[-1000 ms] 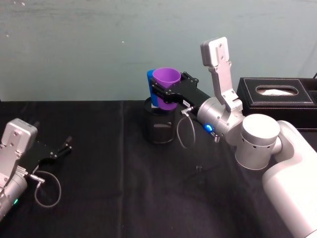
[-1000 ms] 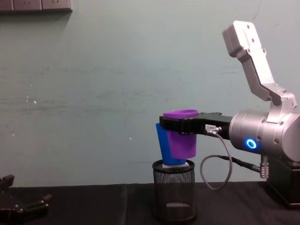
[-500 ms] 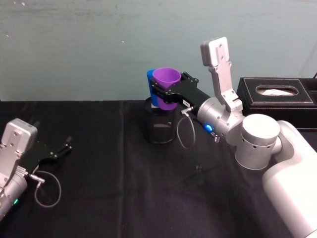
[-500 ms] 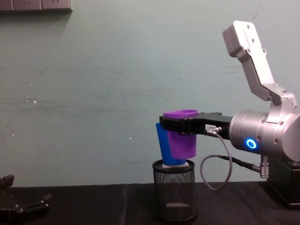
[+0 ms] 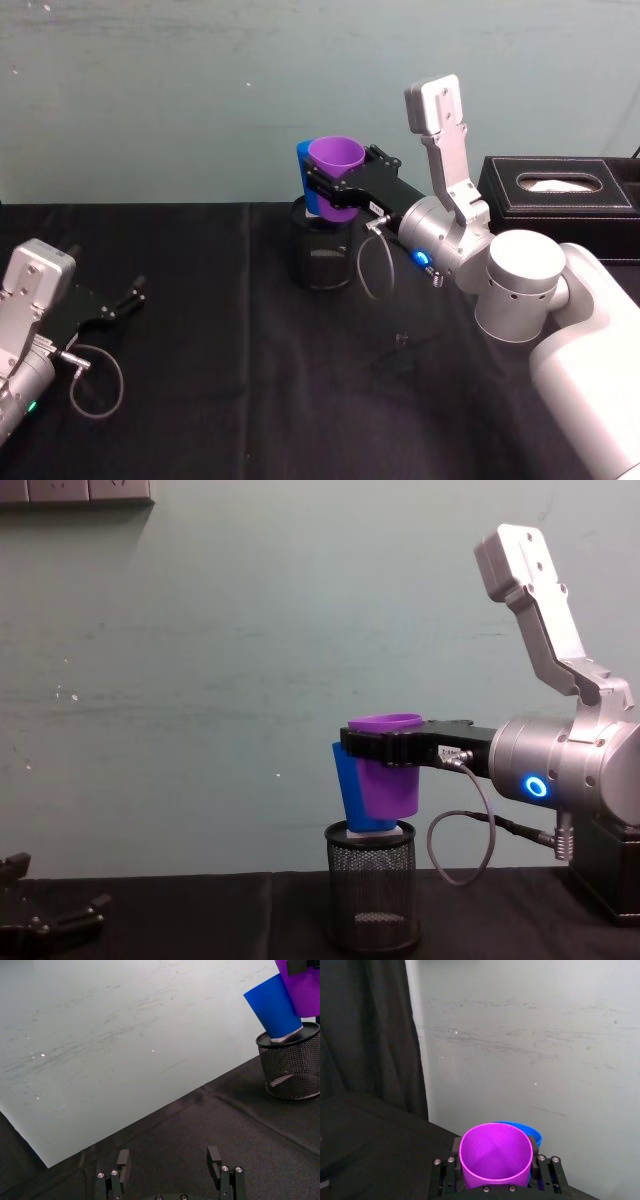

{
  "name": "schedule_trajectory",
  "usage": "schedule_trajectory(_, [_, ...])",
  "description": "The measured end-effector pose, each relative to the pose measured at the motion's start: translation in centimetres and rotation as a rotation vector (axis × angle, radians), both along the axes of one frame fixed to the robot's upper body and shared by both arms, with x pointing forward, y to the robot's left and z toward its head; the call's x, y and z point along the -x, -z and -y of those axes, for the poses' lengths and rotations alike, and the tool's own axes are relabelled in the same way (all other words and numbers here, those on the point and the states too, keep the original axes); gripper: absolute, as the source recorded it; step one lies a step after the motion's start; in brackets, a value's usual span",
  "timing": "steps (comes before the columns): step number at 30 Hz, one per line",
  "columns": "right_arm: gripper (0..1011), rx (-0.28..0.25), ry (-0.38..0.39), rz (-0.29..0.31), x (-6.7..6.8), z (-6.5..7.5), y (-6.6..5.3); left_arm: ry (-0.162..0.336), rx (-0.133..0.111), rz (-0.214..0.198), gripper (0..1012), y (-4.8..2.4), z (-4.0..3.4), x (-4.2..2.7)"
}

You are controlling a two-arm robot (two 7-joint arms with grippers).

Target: Pick up one cup with a gripper and tap it against the other cup.

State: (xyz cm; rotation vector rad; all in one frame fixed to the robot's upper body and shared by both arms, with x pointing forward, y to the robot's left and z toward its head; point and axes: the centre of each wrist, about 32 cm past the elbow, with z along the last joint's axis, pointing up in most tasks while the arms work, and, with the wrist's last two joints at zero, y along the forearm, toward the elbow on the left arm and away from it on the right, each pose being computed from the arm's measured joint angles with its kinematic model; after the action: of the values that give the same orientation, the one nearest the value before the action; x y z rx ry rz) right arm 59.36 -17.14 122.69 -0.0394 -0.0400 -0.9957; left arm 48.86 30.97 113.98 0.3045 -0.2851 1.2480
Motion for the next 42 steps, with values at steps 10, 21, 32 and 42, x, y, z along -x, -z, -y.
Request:
schedule_trajectory(10, [736,0.0,0.0,0.0,0.0,0.0,0.0,0.0,0.0,0.0,1000,0.0,0.0,0.0])
schedule_trajectory(21, [736,0.0,0.0,0.0,0.0,0.0,0.0,0.0,0.0,0.0,1000,0.0,0.0,0.0])
schedule_trajectory(32, [736,0.0,0.0,0.0,0.0,0.0,0.0,0.0,0.0,0.0,1000,0.0,0.0,0.0])
schedule_trajectory(42, [736,0.0,0.0,0.0,0.0,0.0,0.0,0.0,0.0,0.0,1000,0.0,0.0,0.0])
